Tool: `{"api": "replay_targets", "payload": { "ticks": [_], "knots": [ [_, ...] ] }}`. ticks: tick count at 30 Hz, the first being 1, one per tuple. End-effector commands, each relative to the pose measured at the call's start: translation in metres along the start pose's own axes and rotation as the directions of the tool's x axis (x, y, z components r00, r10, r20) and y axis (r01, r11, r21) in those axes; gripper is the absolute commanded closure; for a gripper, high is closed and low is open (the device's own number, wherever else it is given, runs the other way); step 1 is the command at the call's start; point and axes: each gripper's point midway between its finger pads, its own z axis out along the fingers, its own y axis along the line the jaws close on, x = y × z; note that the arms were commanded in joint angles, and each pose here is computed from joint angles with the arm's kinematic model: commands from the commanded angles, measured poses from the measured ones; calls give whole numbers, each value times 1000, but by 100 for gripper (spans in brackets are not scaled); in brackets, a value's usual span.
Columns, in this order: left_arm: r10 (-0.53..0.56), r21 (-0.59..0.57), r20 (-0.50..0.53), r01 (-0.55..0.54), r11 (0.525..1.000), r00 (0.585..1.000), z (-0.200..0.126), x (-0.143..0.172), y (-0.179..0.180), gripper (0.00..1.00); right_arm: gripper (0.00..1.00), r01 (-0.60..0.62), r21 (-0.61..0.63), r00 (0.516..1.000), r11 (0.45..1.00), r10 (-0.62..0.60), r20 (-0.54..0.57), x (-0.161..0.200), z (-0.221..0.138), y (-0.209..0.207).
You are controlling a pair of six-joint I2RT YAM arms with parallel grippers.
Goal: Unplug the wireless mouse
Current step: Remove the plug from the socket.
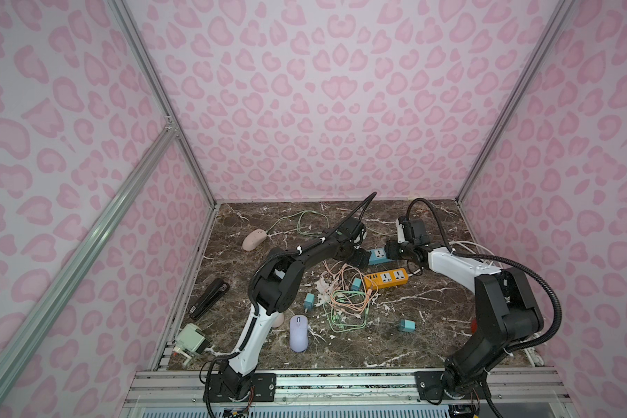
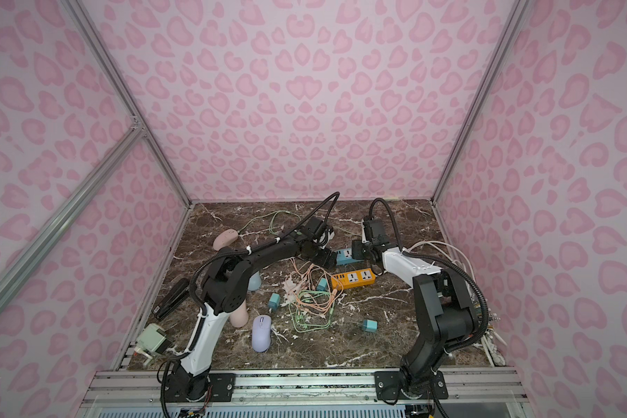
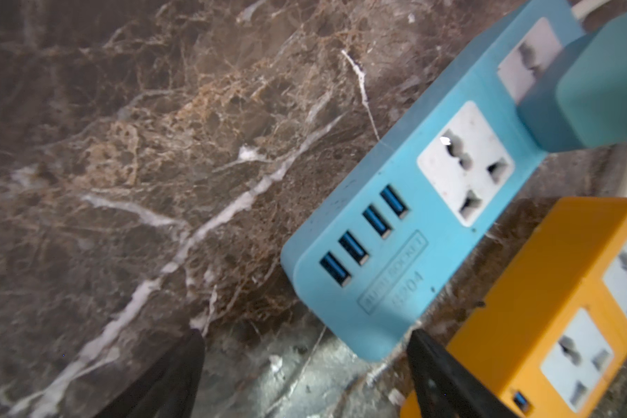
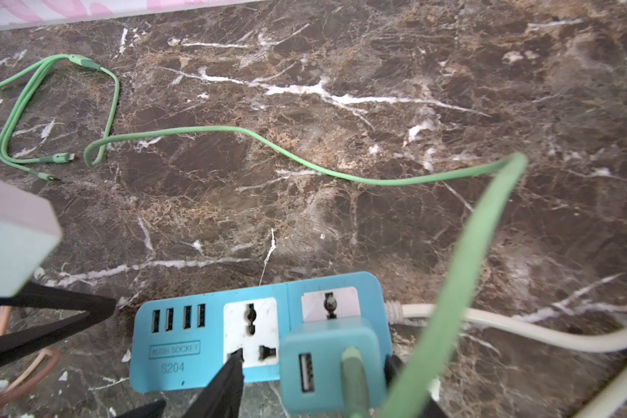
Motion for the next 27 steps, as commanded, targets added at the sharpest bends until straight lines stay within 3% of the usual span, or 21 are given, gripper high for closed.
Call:
{"api": "replay_targets", "payload": {
  "ticks": [1, 6, 17, 22, 27],
  "knots": [
    [-15, 67, 56, 11, 998, 998, -18, -16, -15, 12, 40, 1, 1, 1000, 1000, -1, 4, 1, 4, 0],
    [-19, 34, 76, 16, 999, 997, -21, -25, -11, 14, 45, 2, 1, 1000, 1000, -2, -1, 0, 7, 0],
    [13, -127, -60, -20, 992, 998, 19, 0, 23, 22, 52, 2, 14, 1000, 1000, -2, 1, 0, 4, -2],
    [14, -130, -77, -24, 991, 997, 22, 5, 23, 22, 77, -2, 22, 1000, 1000, 2, 6, -3, 3, -3],
    [9, -97, -57, -14, 995, 998, 17, -1, 16, 22, 80, 1, 33, 1000, 999, -2, 21, -8, -3, -2]
  ]
}}
